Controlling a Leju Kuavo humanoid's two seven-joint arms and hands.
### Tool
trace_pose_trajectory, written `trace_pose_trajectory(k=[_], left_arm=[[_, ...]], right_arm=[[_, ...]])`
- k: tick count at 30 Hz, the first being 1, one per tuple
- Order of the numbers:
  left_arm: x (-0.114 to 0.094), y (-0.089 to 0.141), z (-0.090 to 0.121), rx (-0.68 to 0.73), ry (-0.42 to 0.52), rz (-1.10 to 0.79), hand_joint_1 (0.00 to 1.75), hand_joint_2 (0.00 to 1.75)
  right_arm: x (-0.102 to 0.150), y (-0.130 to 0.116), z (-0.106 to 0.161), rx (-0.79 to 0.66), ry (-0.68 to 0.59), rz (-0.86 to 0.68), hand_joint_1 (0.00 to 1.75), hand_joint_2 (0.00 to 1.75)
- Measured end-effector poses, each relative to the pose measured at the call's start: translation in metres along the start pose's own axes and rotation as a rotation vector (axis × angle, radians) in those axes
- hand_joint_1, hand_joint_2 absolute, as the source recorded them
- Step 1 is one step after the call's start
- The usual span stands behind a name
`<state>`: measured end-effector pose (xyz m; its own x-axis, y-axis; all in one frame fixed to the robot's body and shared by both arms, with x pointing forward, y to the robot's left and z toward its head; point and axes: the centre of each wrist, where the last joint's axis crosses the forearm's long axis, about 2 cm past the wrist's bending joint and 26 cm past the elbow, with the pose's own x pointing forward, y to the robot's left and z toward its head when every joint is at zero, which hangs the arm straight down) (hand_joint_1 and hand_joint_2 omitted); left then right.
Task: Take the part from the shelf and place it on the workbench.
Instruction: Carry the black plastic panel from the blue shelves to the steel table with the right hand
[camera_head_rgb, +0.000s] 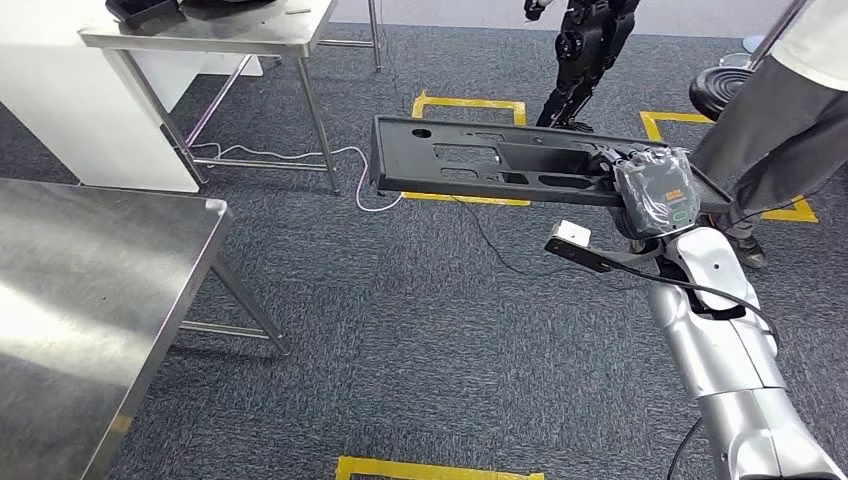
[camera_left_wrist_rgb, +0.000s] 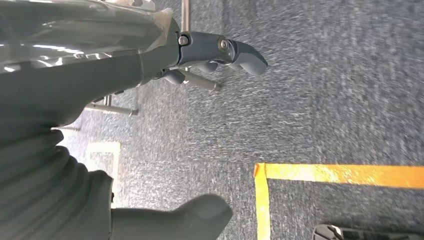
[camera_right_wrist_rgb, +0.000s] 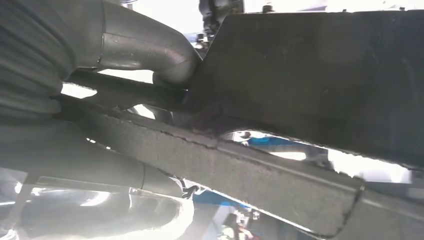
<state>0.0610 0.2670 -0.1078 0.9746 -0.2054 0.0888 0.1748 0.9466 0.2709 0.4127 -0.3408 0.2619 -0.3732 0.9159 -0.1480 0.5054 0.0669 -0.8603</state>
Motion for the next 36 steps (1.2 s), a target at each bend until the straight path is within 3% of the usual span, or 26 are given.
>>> trace_pose_trajectory(k=[36], left_arm=[[0.003, 0.001, 0.0, 0.006, -0.015, -0.025, 0.0, 1.75]], right_arm=[[-0.007, -0.001, 0.019, -0.008, 0.032, 0.02, 1.69, 1.75]])
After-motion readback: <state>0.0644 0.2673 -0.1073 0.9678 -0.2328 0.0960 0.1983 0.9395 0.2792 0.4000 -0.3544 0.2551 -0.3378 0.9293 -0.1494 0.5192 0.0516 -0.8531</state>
